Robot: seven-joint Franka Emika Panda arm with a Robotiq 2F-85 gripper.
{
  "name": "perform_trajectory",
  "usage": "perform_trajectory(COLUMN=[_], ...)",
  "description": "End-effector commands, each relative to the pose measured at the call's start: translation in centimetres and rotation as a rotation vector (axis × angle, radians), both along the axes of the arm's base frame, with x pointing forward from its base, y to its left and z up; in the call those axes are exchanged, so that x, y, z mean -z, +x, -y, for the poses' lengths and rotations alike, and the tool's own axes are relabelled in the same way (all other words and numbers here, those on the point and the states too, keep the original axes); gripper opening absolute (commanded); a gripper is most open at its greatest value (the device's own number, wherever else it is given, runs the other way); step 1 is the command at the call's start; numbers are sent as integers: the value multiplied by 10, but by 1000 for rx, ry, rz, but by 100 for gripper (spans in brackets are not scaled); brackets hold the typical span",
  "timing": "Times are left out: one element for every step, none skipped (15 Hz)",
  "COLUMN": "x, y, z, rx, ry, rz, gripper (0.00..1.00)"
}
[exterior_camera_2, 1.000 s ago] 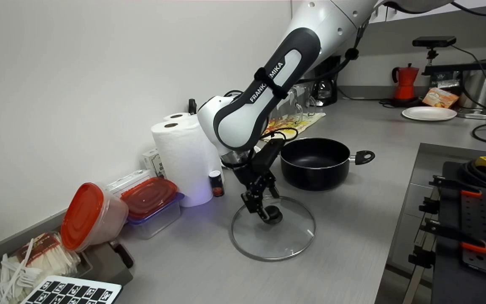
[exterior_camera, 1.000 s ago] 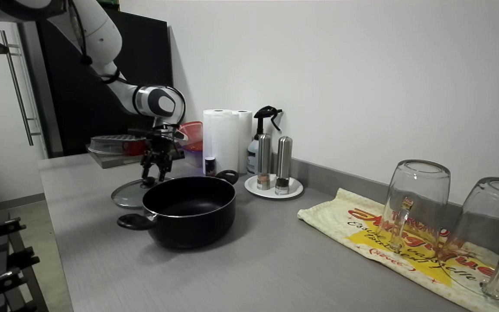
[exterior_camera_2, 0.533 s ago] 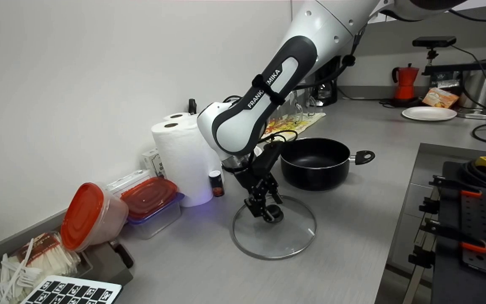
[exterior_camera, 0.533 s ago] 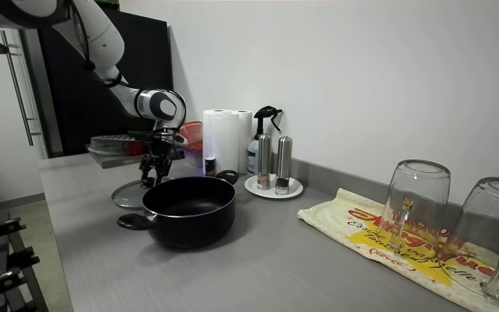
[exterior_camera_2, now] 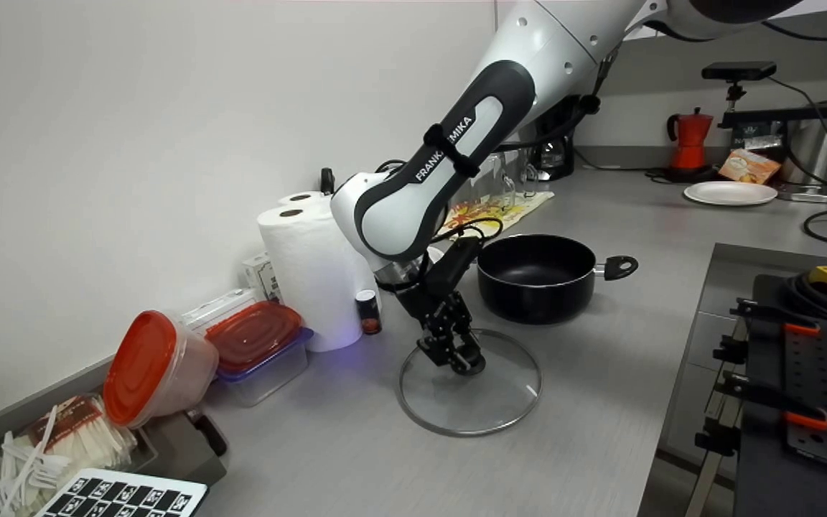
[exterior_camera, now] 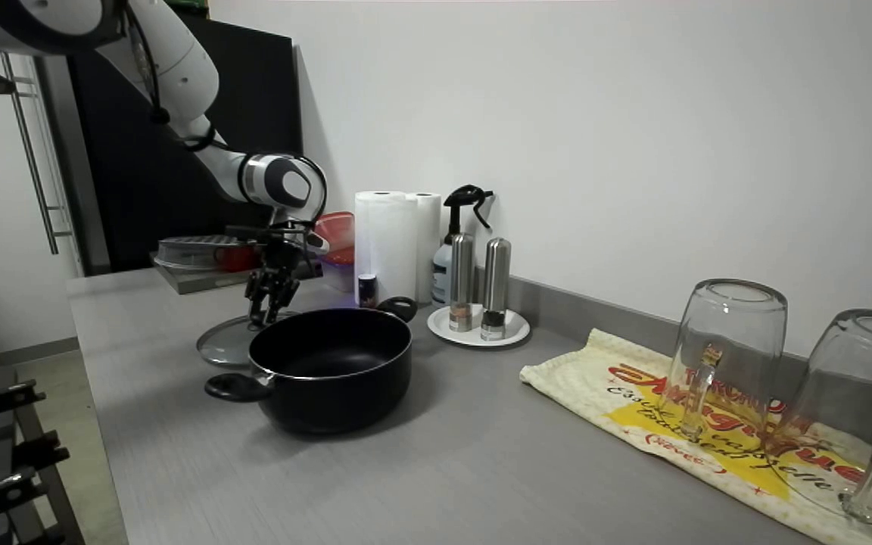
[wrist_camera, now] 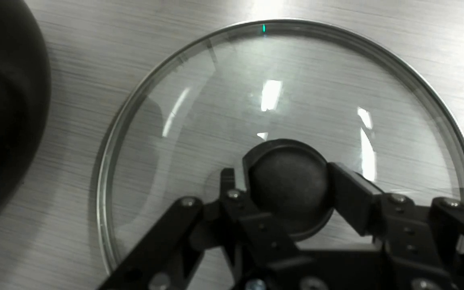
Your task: Put the lid on the pot.
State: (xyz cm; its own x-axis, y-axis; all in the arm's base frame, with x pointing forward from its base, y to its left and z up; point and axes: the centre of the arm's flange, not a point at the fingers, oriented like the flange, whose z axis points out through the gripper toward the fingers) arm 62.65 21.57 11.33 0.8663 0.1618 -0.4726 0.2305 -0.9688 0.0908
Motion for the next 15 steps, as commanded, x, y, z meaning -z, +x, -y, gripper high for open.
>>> perform_trajectory(x=[-13, -24, -40, -52, -70, -84, -99, -113, -125, -139, -151, -164, -175, -185, -193], y=[3, 0, -7, -11, -17, -20, -23, -24, -24, -25, -26, -28, -30, -32, -32], z=[-6, -8, -11, -14, -18, -21, -24, -25, -26, -25, -22, -17, -11, -4, 4], rx=[1, 2, 5, 1, -8, -14, -10, -7, -4, 0, 3, 12, 23, 38, 56], ry=[14, 20, 23, 28, 46, 60, 64, 68, 70, 74, 77, 82, 85, 86, 90], rz=[-25, -25, -14, -7, -3, 1, 21, 32, 39, 35, 28, 14, 9, 4, 4], gripper=[26, 26, 26, 26, 26, 26, 26, 26, 26, 26, 26, 26, 26, 26, 26])
